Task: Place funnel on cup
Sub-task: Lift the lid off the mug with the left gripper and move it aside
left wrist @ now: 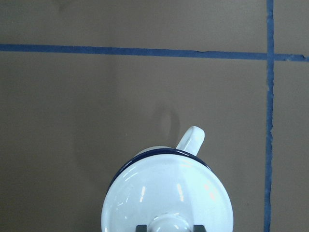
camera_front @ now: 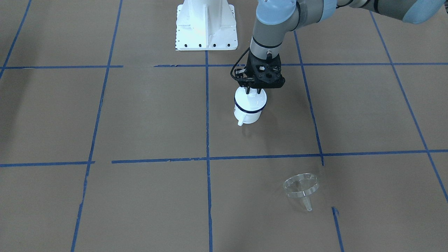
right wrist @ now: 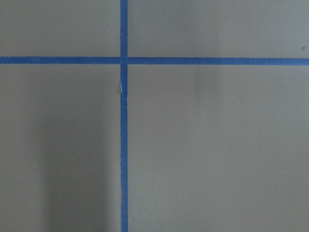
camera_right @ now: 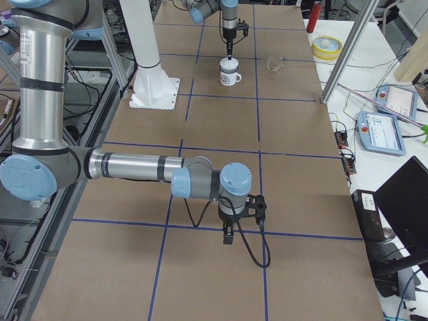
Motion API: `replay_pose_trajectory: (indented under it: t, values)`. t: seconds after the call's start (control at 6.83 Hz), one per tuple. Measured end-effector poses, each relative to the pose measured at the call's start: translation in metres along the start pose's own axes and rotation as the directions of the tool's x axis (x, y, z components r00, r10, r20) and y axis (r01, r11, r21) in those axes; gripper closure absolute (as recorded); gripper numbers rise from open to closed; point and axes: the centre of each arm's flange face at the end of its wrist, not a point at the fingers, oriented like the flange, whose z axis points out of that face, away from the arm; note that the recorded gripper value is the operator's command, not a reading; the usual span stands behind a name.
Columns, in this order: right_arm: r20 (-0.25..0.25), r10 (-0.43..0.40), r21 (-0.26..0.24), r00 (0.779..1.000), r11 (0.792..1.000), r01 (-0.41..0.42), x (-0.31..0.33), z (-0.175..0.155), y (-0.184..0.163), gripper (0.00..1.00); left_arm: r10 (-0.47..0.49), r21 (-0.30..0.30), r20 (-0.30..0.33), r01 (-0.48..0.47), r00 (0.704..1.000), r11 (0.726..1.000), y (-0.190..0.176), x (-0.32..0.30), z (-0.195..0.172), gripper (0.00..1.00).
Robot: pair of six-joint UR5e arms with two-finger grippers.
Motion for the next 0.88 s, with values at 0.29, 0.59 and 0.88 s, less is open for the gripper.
replay_pose_trajectory:
  t: [0.29,0.59,0.88]
  values:
    - [0.000,0.000,0.000,1.000,1.000,0.000,0.000,0.000,0.000,0.00,0.043,0.038,0.027,-0.044,0.999,0.998,-0.020,-0.025,-0.033,1.00]
    - [0.000,0.000,0.000,1.000,1.000,0.000,0.000,0.000,0.000,0.00,0.114,0.051,0.059,-0.117,0.992,0.992,-0.020,-0.071,-0.036,1.00]
    - [0.000,0.000,0.000,1.000,1.000,0.000,0.000,0.000,0.000,0.00,0.128,0.055,0.058,-0.131,0.990,0.990,-0.008,-0.121,-0.013,1.00]
